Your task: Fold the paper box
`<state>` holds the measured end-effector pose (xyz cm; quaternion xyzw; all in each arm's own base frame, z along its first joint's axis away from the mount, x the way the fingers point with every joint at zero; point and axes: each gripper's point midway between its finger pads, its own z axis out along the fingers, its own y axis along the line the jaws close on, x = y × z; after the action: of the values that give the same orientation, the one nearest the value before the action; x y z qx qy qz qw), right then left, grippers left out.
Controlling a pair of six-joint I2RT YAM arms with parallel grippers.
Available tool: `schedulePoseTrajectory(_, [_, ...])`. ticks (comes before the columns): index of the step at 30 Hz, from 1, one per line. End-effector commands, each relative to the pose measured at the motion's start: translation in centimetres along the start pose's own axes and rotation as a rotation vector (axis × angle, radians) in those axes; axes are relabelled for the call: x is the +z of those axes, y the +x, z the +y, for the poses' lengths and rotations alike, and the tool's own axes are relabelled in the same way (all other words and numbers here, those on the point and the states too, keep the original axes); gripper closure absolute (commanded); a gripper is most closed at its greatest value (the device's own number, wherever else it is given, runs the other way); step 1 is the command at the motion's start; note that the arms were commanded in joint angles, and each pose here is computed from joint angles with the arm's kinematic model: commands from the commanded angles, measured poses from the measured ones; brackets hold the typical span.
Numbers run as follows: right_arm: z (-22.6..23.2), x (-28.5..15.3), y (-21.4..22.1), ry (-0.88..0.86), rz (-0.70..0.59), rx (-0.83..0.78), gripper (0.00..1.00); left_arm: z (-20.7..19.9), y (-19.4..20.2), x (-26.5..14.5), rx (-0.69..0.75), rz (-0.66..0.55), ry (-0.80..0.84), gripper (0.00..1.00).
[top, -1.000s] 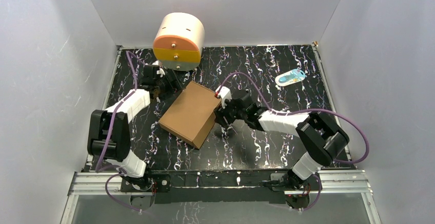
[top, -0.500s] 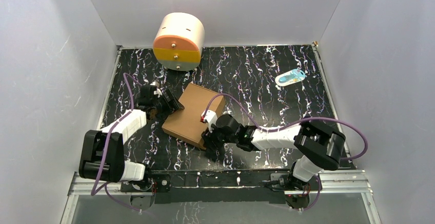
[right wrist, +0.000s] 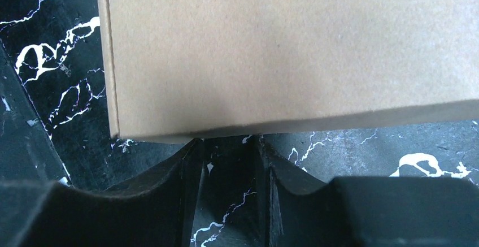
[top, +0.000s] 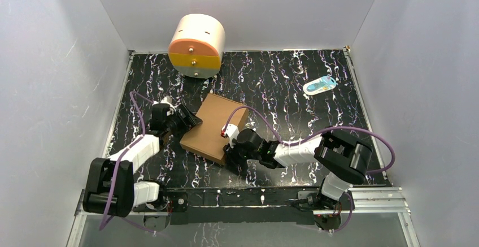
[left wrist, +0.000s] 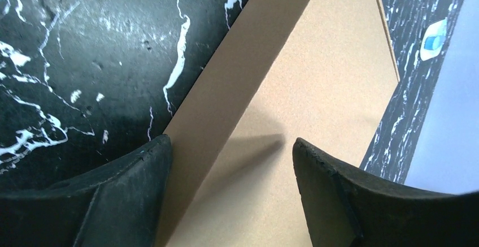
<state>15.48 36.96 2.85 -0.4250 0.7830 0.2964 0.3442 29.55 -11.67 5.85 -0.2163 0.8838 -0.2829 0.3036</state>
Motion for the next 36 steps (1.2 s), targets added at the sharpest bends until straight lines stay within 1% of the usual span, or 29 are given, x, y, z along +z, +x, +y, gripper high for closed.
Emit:
schedulePoseTrajectory(1, [-0.1,0.6,-4.1,0.025,-0.149,0.035,0.54,-1.7,5.2,-1.3,-0.101,0.144,0.098,0.26])
schedulePoseTrajectory(6, [-0.1,0.6,-5.6,0.038,-0.201,0.097,0.51,-3.5,7.0,-1.7,-0.120,0.129,0.142,0.27])
schedulePoseTrajectory(11, [-0.2,0.1,-7.3,0.047,-0.266,0.116,0.48,-4.6,8.9,-1.7,-0.154,0.151,0.185,0.28])
schedulePoseTrajectory(13, [-0.2,0.1,-7.4,0.046,-0.266,0.096,0.47,-4.4,9.2,-1.5,-0.143,0.154,0.177,0.28])
schedulePoseTrajectory(15, [-0.5,0.1,-6.8,0.061,-0.237,0.083,0.46,-3.3,9.1,-1.4,-0.105,0.142,0.115,0.28])
schedulePoseTrajectory(20, [-1.1,-1.3,-4.9,0.095,-0.178,0.054,0.44,-1.8,6.5,-1.6,0.007,0.030,-0.007,0.26])
schedulePoseTrajectory(23, [-2.0,-2.3,-3.8,0.141,-0.121,0.034,0.40,-1.2,5.2,-1.7,0.068,-0.011,-0.067,0.24])
schedulePoseTrajectory(26, [-3.0,-3.7,-3.7,0.191,-0.089,-0.001,0.38,-1.1,3.7,-2.1,0.109,-0.047,-0.113,0.22])
schedulePoseTrajectory(29, [-5.9,-5.5,-3.9,0.297,-0.070,-0.005,0.37,-1.9,1.3,-3.0,0.135,-0.118,-0.130,0.21])
schedulePoseTrajectory(32, [-10.0,-7.2,-4.6,0.399,-0.091,0.047,0.38,-3.0,-1.5,-3.8,0.138,-0.201,-0.118,0.18])
schedulePoseTrajectory(34, [-12.4,-8.0,-5.4,0.434,-0.113,0.079,0.39,-3.3,-3.0,-3.9,0.130,-0.227,-0.113,0.16])
schedulePoseTrajectory(36, [-14.4,-8.5,-6.3,0.462,-0.132,0.097,0.39,-3.8,-4.1,-3.6,0.124,-0.229,-0.096,0.15])
